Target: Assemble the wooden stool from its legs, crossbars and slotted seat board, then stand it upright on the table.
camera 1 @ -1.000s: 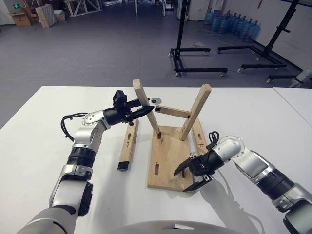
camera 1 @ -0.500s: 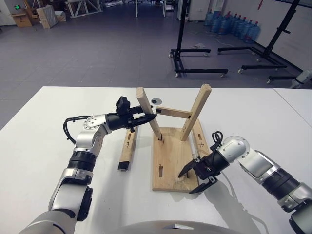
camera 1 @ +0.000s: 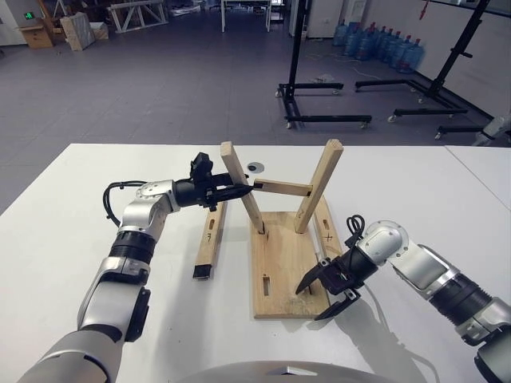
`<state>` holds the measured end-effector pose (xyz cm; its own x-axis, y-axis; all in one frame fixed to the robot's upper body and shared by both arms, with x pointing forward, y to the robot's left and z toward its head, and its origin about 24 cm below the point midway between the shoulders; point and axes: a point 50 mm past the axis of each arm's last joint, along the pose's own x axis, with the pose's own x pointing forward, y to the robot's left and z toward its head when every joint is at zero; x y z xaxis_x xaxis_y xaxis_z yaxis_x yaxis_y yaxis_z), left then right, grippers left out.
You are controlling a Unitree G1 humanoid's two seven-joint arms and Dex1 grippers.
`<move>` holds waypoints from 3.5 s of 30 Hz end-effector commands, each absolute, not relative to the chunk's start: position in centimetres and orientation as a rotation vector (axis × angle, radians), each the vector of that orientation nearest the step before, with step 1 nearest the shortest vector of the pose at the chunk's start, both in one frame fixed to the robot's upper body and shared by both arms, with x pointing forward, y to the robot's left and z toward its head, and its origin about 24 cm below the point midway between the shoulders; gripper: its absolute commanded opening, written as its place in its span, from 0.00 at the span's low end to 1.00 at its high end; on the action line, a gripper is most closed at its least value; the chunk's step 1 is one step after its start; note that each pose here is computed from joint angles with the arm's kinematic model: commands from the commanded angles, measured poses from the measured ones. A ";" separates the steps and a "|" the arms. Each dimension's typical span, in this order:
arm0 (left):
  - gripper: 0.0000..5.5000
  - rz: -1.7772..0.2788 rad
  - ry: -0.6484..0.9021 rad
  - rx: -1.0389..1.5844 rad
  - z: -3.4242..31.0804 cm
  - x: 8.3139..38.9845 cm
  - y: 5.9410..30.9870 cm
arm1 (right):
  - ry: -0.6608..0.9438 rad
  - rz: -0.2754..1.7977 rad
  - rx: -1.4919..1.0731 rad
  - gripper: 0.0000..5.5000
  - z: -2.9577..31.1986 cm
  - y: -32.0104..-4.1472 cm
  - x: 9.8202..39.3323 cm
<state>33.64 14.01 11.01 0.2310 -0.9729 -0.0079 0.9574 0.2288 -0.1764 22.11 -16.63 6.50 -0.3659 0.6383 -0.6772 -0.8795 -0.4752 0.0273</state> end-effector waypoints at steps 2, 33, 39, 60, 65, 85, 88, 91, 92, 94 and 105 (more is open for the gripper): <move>0.38 -1.339 0.301 -0.129 9.5 34.0 14.5 | 0.767 2.014 -0.692 0.53 2.9 -17.4 19.8; 0.38 -1.465 0.461 -0.064 7.2 34.3 10.1 | 0.763 2.012 -0.661 0.53 1.9 -16.8 18.5; 0.38 -1.484 0.534 -0.021 4.9 32.9 10.3 | 0.624 1.897 -0.647 0.53 2.8 -14.6 21.6; 0.38 -1.433 0.584 -0.032 4.0 32.5 12.4 | -0.208 1.513 -0.440 0.53 19.7 -14.8 24.0; 0.38 -1.420 0.609 -0.003 4.4 33.1 12.5 | -0.426 1.289 -0.395 0.53 23.3 -14.0 24.3; 0.38 -1.421 0.564 -0.115 7.0 34.6 11.6 | -0.277 0.473 -0.923 0.53 15.8 -10.8 27.6; 0.38 -1.421 0.595 -0.073 6.6 34.5 11.7 | -0.274 0.457 -0.905 0.53 16.0 -10.6 27.8; 0.38 -1.418 0.604 -0.056 6.5 34.4 11.9 | -0.202 0.505 -0.971 0.53 15.1 -10.6 28.2; 0.38 -1.421 0.605 -0.048 6.5 34.4 11.8 | -0.140 0.553 -1.000 0.53 14.0 -10.7 28.1; 0.38 -1.424 0.605 -0.045 6.4 34.4 11.7 | 0.022 0.673 -1.073 0.53 11.1 -11.1 27.4; 0.38 -1.427 0.594 -0.039 6.1 34.2 11.1 | 0.283 0.918 -1.187 0.53 8.4 -12.5 26.0</move>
<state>36.26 10.59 11.52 0.0733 -0.9764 -0.2031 0.9662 0.1201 -0.2283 27.46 -10.96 14.73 0.7802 0.5398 -0.3160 -0.4506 0.1347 -0.8825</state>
